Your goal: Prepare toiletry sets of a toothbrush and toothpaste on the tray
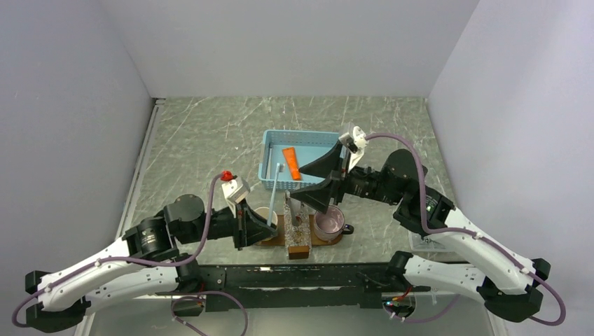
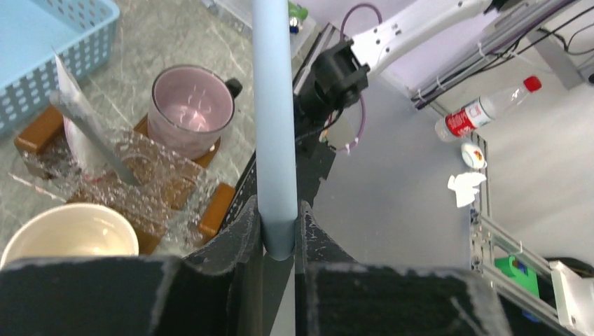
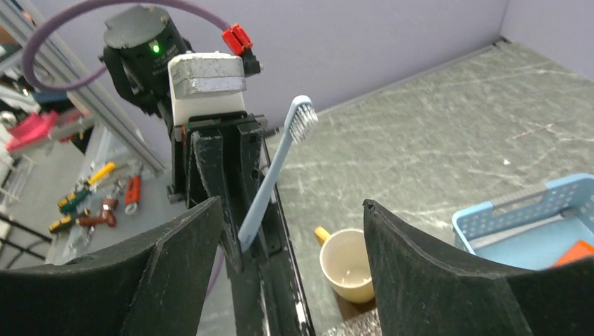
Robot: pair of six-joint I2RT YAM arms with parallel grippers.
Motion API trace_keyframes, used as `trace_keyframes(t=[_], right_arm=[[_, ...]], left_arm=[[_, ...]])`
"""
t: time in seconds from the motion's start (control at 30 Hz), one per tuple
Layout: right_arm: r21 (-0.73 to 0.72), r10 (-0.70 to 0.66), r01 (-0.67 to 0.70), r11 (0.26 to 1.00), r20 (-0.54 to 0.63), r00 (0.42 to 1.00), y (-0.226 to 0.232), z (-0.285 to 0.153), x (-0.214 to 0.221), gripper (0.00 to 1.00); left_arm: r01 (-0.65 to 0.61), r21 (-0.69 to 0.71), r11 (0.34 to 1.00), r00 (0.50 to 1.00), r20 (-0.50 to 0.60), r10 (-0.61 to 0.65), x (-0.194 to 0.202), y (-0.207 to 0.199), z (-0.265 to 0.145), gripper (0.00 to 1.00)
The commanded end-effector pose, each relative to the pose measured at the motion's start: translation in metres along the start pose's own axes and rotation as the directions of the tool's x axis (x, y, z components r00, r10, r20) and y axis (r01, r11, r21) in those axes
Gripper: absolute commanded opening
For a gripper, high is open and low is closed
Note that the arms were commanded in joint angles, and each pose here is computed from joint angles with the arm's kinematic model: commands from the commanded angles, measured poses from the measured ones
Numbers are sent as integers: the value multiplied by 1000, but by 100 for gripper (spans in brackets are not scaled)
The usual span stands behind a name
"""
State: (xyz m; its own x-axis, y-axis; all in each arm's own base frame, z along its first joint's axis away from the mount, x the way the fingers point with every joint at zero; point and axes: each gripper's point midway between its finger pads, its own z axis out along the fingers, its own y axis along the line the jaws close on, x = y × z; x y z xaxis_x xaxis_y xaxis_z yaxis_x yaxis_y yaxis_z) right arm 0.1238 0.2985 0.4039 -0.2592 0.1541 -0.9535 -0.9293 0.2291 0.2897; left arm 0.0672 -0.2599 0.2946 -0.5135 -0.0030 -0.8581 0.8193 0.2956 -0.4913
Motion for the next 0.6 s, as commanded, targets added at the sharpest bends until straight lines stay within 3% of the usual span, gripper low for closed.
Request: trace_keyframes(t=[0.0, 0.3, 0.57], right_arm=[[-25, -78, 75, 997, -174, 982, 1, -9, 23, 76], [-120, -80, 53, 991, -233, 969, 13, -2, 29, 77], [-167, -51, 4, 986, -282, 958, 20, 7, 33, 76]], left_arm=[[-1, 18, 1000, 996, -93, 2, 27, 0, -16, 0], [76, 146, 986, 972, -232, -41, 72, -14, -27, 0], [91, 154, 984, 949, -313, -39, 90, -12, -29, 0]])
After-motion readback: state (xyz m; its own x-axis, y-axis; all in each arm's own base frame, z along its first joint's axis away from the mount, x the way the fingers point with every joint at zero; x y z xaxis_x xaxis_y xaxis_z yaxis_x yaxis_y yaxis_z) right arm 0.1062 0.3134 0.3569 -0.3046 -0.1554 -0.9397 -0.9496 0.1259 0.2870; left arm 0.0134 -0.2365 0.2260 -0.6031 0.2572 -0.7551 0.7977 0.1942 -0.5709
